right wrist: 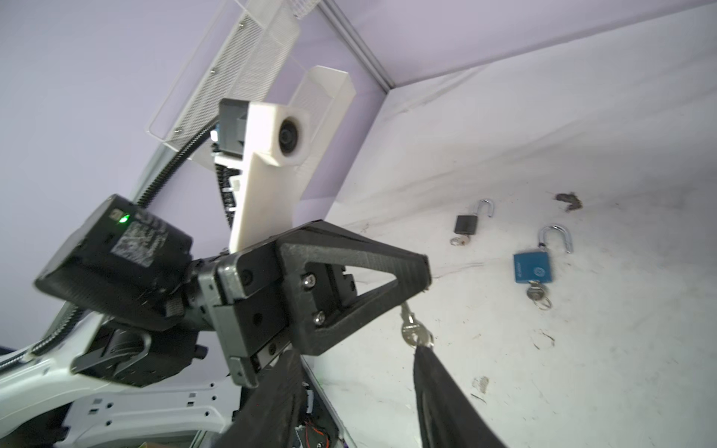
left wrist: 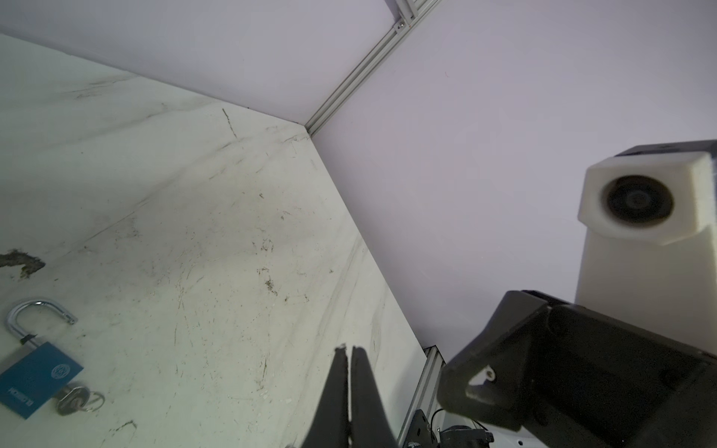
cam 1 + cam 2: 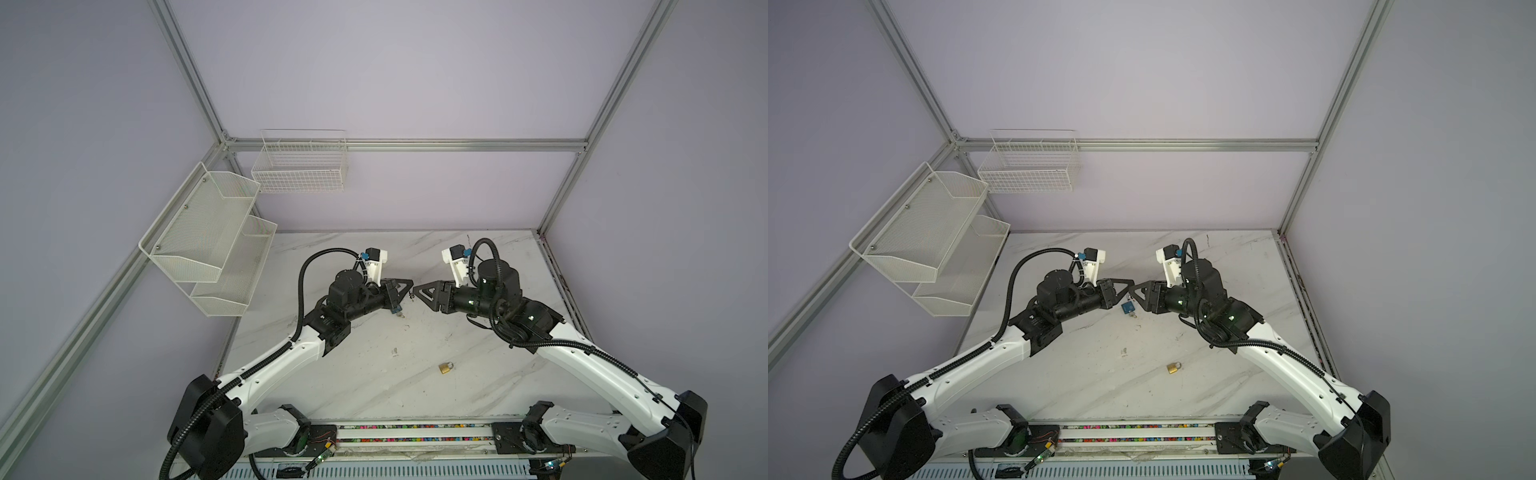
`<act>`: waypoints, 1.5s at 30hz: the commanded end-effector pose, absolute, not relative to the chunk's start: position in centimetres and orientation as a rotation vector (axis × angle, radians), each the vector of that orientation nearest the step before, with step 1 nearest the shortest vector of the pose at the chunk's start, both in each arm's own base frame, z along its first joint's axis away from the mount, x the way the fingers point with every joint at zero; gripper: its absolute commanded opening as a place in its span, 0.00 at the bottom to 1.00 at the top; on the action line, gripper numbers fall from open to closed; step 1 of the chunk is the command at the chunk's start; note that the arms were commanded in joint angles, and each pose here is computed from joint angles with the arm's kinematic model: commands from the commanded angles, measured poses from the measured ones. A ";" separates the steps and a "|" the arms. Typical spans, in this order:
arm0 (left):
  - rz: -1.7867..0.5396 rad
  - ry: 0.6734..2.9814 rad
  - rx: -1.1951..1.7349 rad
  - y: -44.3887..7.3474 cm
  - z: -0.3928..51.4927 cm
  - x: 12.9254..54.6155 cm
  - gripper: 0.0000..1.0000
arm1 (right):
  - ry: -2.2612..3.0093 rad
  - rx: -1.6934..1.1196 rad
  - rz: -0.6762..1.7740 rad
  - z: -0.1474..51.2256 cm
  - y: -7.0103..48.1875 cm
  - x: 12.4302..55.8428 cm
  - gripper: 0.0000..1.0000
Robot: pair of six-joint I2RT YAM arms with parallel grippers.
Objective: Unlock with the key
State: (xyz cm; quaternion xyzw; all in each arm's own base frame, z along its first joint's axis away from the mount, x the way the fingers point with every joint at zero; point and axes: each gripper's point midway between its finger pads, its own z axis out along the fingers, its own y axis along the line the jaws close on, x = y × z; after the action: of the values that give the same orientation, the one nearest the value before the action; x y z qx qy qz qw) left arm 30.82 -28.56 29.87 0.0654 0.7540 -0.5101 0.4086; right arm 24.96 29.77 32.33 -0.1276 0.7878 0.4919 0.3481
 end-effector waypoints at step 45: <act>-1.385 1.571 0.355 -28.8 40.6 29.5 0.00 | 1.911 -0.477 1.618 31.1 30.6 25.8 0.15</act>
State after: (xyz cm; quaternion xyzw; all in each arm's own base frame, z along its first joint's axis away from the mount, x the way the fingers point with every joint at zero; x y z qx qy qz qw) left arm 29.85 -29.03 33.88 0.1201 0.7044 -0.5499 0.4325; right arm 25.63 30.67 30.61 -0.1734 0.7258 0.6031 0.2818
